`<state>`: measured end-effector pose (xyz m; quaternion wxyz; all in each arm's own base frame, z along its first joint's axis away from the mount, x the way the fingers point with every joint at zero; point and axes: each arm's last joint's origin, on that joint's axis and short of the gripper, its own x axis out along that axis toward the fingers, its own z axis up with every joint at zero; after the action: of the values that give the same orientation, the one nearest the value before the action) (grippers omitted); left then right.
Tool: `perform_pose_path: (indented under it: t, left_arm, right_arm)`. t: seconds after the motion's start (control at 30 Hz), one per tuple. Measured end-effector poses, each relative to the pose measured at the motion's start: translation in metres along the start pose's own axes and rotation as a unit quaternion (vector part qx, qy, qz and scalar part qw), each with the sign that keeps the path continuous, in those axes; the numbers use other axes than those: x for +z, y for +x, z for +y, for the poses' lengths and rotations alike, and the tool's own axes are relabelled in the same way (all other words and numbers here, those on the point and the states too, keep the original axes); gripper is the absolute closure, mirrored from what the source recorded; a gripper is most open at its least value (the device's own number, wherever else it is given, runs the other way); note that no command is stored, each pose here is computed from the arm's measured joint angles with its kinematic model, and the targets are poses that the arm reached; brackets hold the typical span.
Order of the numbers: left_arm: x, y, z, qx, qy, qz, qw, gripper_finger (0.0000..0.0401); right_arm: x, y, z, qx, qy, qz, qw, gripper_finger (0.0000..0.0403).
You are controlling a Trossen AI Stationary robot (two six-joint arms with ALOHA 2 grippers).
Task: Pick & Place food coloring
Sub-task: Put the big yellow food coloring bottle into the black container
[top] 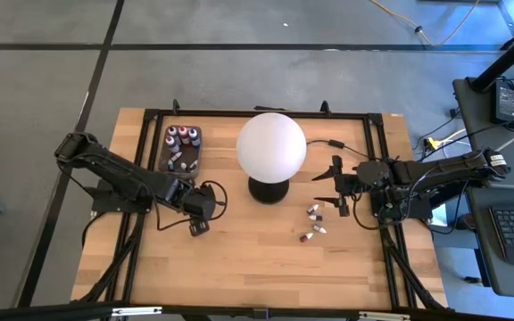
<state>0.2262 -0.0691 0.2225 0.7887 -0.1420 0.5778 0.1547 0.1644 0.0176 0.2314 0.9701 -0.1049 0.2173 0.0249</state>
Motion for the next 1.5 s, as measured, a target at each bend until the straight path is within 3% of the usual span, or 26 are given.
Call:
perform_pose_path:
  t: [0.73, 0.87, 1.03, 1.27, 1.5]
  left_arm:
    - [0.001, 0.015, -0.004, 0.008, -0.004, 0.036, 0.999, 0.0253]
    - [0.002, 0.013, -0.002, 0.01, -0.004, 0.037, 0.999, 0.0254]
    - [0.009, -0.01, 0.001, 0.029, -0.007, 0.03, 0.999, 0.0256]
    - [0.022, -0.059, 0.029, 0.085, -0.069, -0.031, 0.994, 0.026]
    - [0.022, -0.09, 0.085, 0.191, -0.16, -0.049, 0.967, 0.0277]
  right_arm:
    - [-0.002, 0.0, 0.0, 0.001, -0.004, 0.01, 1.0, 0.0123]
    - [-0.002, 0.0, 0.0, 0.001, -0.005, 0.01, 1.0, 0.0123]
    - [-0.002, 0.0, 0.0, 0.001, -0.005, 0.01, 1.0, 0.0123]
    - [-0.002, 0.0, 0.0, 0.001, -0.01, 0.01, 1.0, 0.0123]
    - [-0.002, 0.0, 0.0, 0.001, -0.018, 0.011, 1.0, 0.0123]
